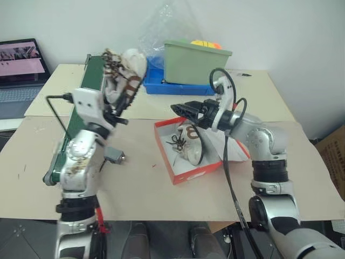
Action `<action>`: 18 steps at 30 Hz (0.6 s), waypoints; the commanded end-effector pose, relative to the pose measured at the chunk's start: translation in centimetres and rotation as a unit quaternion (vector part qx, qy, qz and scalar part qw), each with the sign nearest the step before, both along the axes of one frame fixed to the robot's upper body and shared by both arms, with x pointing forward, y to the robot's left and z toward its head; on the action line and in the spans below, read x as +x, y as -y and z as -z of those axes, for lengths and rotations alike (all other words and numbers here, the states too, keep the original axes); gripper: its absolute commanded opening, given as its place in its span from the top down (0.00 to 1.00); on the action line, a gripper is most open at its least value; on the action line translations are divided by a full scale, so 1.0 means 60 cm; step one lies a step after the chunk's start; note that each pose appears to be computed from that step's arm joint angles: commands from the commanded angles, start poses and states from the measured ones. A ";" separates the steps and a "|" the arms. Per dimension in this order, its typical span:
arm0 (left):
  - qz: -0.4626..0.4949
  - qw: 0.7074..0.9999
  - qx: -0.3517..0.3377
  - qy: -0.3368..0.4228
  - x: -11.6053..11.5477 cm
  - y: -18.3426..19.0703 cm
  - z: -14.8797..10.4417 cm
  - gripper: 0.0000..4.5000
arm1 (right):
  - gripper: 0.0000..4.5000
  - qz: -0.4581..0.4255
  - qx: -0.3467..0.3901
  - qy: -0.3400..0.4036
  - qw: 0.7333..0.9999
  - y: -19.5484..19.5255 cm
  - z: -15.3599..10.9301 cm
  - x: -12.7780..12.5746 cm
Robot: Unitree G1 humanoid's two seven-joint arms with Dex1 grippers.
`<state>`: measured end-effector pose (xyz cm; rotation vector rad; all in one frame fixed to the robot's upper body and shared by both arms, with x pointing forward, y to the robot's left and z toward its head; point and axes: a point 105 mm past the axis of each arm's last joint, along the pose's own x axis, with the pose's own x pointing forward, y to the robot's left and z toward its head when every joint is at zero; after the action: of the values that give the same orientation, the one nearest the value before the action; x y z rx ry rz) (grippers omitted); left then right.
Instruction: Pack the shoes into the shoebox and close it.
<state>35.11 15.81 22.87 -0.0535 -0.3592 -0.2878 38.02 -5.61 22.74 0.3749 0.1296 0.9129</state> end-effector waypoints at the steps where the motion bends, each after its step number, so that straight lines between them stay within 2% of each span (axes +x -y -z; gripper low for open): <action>1: 0.023 0.999 -0.027 0.016 -0.031 0.037 -0.009 0.67 | 0.00 0.030 0.031 -0.022 0.999 0.016 -0.018 0.011; 3: 0.031 0.998 -0.052 0.005 -0.039 0.053 0.001 0.67 | 0.00 0.042 0.023 -0.025 0.999 0.016 -0.013 0.016; 7: 0.053 0.997 -0.050 -0.023 -0.056 0.080 0.030 0.67 | 0.00 0.057 -0.001 -0.001 0.998 0.009 -0.012 0.025; 18: 0.061 0.996 -0.052 -0.027 -0.053 0.088 0.034 0.67 | 0.00 0.045 0.016 0.006 0.999 -0.015 -0.021 0.030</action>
<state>32.58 11.54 18.87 -0.1840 -0.2394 -0.3434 39.90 -4.98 21.71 0.4109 0.1687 0.8037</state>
